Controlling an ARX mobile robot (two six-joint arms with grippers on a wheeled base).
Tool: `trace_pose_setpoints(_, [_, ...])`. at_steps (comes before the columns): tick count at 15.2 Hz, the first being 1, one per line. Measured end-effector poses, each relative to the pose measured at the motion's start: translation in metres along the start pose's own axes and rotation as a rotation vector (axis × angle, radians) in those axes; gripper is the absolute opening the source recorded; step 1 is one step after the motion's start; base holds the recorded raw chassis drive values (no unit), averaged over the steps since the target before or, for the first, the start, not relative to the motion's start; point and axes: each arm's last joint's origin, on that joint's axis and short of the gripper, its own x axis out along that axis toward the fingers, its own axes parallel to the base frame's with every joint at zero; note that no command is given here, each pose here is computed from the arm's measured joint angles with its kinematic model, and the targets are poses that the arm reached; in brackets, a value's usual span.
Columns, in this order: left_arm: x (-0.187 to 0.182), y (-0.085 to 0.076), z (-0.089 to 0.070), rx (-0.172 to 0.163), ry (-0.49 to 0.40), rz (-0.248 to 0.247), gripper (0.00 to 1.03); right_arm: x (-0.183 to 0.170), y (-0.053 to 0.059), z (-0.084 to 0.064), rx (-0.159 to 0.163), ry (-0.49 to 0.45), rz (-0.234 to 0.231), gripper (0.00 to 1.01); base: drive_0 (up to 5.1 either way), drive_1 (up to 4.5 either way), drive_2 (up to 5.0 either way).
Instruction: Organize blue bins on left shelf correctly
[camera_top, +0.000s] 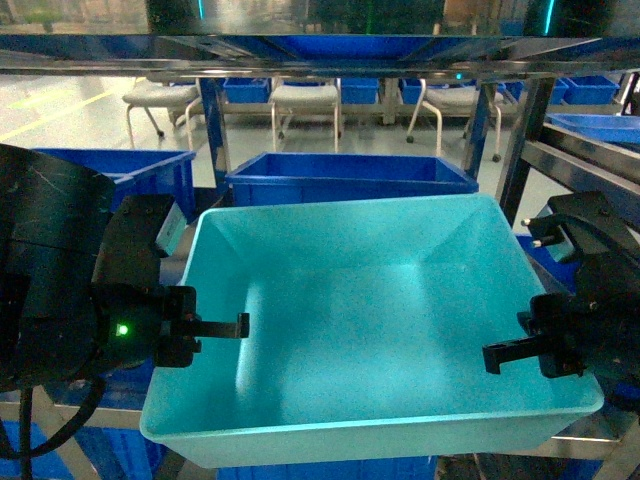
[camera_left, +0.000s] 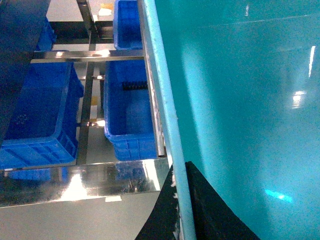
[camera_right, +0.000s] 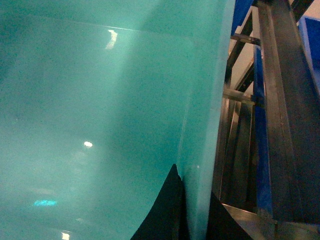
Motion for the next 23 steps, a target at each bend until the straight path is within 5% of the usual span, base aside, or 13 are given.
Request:
trace_pose_setpoints(11, [0.066,0.011,0.022,0.067,0.032,-0.006,0.02,0.058,0.000,0.004,0.038,0.085,-0.044,0.02,0.0,0.00,0.0])
trace_pose_setpoints(15, [0.087,0.017,0.021,0.062,0.072,-0.004,0.02,0.074,-0.001,0.005,0.039,0.116,-0.046,0.02,0.0,0.00,0.0])
trace_pose_setpoints(20, [0.107,0.023,0.039,0.076,0.076,0.000,0.02,0.094,-0.003,0.020,0.042,0.119,-0.058,0.02,0.0,0.00,0.0])
trace_pose_setpoints(21, [0.125,0.025,0.051,0.107,0.095,0.021,0.14,0.118,-0.011,0.024,-0.037,0.117,-0.079,0.20,0.0,0.00,0.0])
trace_pose_setpoints(23, [0.125,0.027,0.049,0.129,0.055,0.030,0.38,0.118,-0.014,0.027,-0.056,0.050,-0.073,0.43,0.0,0.00,0.0])
